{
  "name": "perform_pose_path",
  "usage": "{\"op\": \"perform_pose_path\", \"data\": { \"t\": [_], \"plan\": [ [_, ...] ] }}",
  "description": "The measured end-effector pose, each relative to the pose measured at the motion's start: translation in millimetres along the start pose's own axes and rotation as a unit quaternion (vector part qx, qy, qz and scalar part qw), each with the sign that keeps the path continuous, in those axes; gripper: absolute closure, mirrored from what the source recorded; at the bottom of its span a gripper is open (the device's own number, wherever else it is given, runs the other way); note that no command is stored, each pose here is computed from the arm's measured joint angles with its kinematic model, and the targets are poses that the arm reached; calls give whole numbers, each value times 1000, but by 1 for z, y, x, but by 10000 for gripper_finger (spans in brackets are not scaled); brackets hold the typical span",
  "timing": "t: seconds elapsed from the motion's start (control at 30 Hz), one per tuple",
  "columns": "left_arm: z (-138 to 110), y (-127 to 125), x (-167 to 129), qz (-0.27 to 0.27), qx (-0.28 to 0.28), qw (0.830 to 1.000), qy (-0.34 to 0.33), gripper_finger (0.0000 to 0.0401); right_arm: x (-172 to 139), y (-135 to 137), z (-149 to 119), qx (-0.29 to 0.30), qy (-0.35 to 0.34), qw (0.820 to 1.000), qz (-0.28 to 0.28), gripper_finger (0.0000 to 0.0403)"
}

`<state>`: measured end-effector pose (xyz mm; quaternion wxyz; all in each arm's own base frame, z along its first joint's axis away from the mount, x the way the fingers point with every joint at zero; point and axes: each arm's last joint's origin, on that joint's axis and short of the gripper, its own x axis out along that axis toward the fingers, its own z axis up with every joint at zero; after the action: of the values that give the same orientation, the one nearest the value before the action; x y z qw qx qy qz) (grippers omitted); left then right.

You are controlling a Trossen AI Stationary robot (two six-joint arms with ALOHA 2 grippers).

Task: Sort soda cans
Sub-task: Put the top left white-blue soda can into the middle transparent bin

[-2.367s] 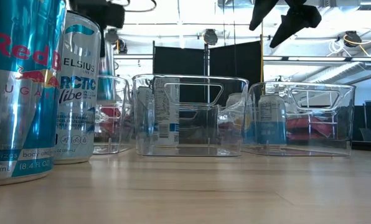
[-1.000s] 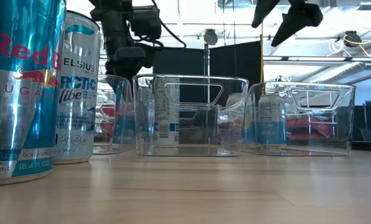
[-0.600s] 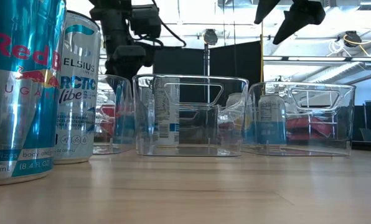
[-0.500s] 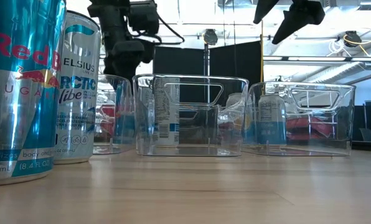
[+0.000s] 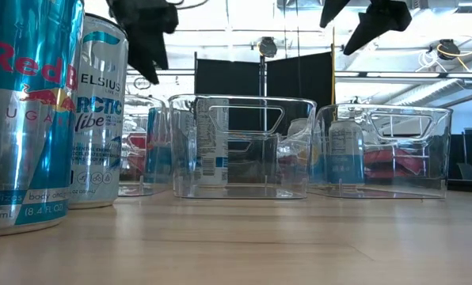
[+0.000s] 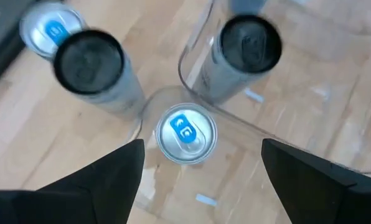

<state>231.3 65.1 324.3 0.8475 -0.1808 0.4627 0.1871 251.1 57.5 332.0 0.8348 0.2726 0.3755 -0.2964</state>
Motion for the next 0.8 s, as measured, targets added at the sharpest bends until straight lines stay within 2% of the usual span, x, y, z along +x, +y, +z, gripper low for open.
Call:
{"op": "perform_pose_path", "data": {
  "t": [0.1,0.3,0.4,0.57,0.7,0.8],
  "plan": [
    [-2,2,-9,11,1,1000,-19,67,0,1,0,1,-2,1000,3,44],
    [1,10,-12,78,-20,995,-50,67,0,1,1,3,-3,1000,5,44],
    [10,21,-8,94,-77,990,-75,67,0,2,1,5,-6,1000,9,44],
    [26,42,2,82,-143,981,-104,67,0,3,2,6,-9,1000,14,44],
    [31,55,15,65,-165,981,-81,67,0,3,2,8,-9,1000,15,44],
    [33,61,27,73,-173,980,-63,67,0,3,2,8,-9,1000,15,44]
  ]
}}
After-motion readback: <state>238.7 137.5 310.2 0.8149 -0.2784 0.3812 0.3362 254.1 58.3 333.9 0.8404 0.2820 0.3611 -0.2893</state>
